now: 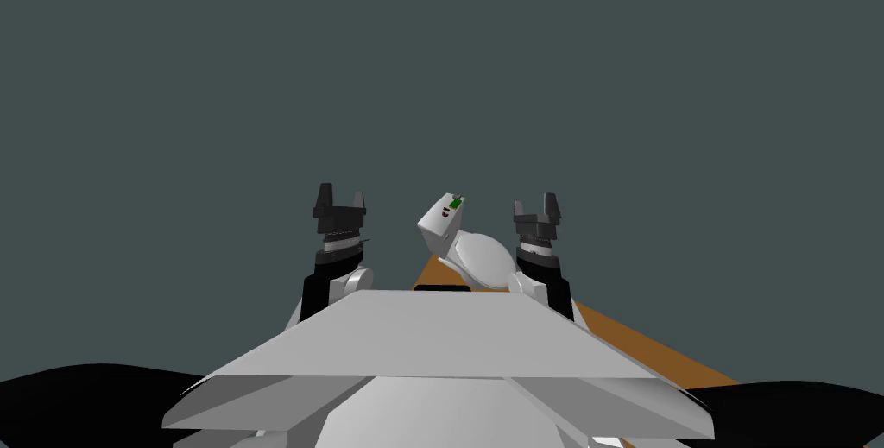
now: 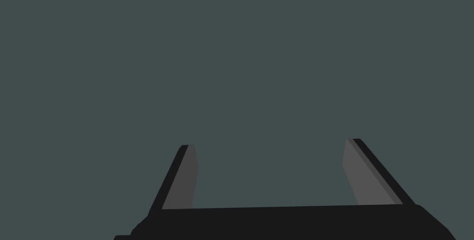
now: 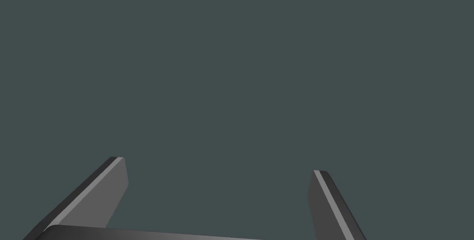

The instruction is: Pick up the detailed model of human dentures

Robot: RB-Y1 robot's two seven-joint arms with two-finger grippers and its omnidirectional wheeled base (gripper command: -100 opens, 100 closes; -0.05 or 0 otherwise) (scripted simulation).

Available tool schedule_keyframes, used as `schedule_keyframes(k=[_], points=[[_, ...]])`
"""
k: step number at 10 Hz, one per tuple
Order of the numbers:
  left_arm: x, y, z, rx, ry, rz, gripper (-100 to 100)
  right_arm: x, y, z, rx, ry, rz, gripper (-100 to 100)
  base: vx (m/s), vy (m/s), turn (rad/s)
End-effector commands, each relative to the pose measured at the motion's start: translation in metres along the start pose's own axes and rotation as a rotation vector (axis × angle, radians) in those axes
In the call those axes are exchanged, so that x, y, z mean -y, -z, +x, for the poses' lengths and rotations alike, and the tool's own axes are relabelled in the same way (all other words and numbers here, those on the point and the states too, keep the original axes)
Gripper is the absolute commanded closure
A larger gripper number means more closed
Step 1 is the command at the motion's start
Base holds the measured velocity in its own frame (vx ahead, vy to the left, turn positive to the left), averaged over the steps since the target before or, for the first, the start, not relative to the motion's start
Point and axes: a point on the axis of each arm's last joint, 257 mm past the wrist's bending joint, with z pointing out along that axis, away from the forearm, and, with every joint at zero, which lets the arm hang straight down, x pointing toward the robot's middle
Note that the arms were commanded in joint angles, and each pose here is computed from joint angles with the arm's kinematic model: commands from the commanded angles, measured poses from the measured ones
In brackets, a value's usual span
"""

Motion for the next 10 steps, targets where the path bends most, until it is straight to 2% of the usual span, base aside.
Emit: schedule_keyframes(k=[1,6,7,10], points=[[0.000,0.000,0.000,0.000,0.000,0.000,0,0.013,-0.004,0.001,-0.018,-0.033,0.027,-100,-0.016,0.000,0.008],[0.000,0.000,0.000,0.000,0.000,0.000,0,0.069,-0.023,-0.005,-0.002,-0.209,0.136,-100,-0.045,-0.002,0.007],[0.000,0.000,0.000,0.000,0.000,0.000,0,0.068,-0.025,-0.004,-0.004,-0.211,0.131,-100,-0.037,-0.002,0.002],[0.000,0.000,0.000,0.000,0.000,0.000,0,0.112,-0.040,-0.005,0.030,-0.363,0.218,-100,-0.046,-0.002,0.007]])
